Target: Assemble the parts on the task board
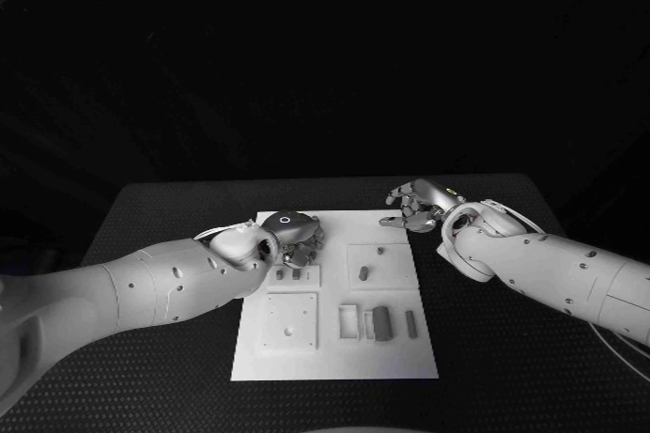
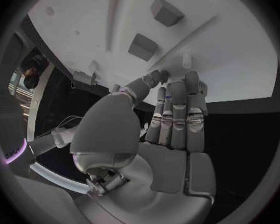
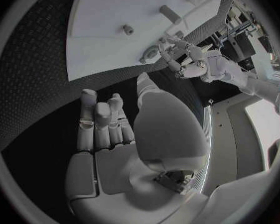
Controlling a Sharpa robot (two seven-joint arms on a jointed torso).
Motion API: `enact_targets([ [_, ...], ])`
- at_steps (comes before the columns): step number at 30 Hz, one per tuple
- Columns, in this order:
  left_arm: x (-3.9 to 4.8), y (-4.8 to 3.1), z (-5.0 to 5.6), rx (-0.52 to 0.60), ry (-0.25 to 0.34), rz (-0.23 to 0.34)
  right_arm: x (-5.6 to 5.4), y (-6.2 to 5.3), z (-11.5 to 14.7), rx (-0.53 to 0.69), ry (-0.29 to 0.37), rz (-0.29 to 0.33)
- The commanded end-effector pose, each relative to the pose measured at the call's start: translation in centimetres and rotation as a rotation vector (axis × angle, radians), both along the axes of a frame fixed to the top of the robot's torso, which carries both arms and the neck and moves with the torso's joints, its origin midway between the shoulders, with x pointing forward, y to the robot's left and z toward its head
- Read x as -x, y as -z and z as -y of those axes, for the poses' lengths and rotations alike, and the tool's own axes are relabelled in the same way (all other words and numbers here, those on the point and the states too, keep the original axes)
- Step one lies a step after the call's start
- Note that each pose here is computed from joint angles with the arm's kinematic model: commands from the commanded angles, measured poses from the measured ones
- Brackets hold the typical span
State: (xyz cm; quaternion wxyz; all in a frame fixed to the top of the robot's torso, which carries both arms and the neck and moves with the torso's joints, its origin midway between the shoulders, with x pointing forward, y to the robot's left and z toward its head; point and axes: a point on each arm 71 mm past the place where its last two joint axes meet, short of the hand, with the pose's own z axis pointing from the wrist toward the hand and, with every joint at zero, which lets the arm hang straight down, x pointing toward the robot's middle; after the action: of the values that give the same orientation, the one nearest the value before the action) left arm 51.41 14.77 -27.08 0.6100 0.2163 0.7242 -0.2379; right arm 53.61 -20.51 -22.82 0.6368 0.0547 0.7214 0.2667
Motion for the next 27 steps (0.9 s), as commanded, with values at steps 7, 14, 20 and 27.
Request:
enact_targets([
  [7, -0.16, 0.32, 0.04, -0.026, 0.002, -0.016, 0.05, 0.05, -0.14, 0.003, -0.013, -0.006],
  [14, -0.18, 0.53, 0.08, -0.029, 0.0, -0.02, 0.05, 0.05, -0.15, 0.003, -0.013, -0.007],
  [20, -0.11, 0.72, 0.34, -0.031, 0.005, -0.027, 0.05, 0.05, -0.21, 0.003, -0.015, -0.007],
  [27, -0.08, 0.74, 0.35, -0.029, 0.006, -0.027, 0.04, 0.06, -0.22, 0.003, -0.015, -0.007],
])
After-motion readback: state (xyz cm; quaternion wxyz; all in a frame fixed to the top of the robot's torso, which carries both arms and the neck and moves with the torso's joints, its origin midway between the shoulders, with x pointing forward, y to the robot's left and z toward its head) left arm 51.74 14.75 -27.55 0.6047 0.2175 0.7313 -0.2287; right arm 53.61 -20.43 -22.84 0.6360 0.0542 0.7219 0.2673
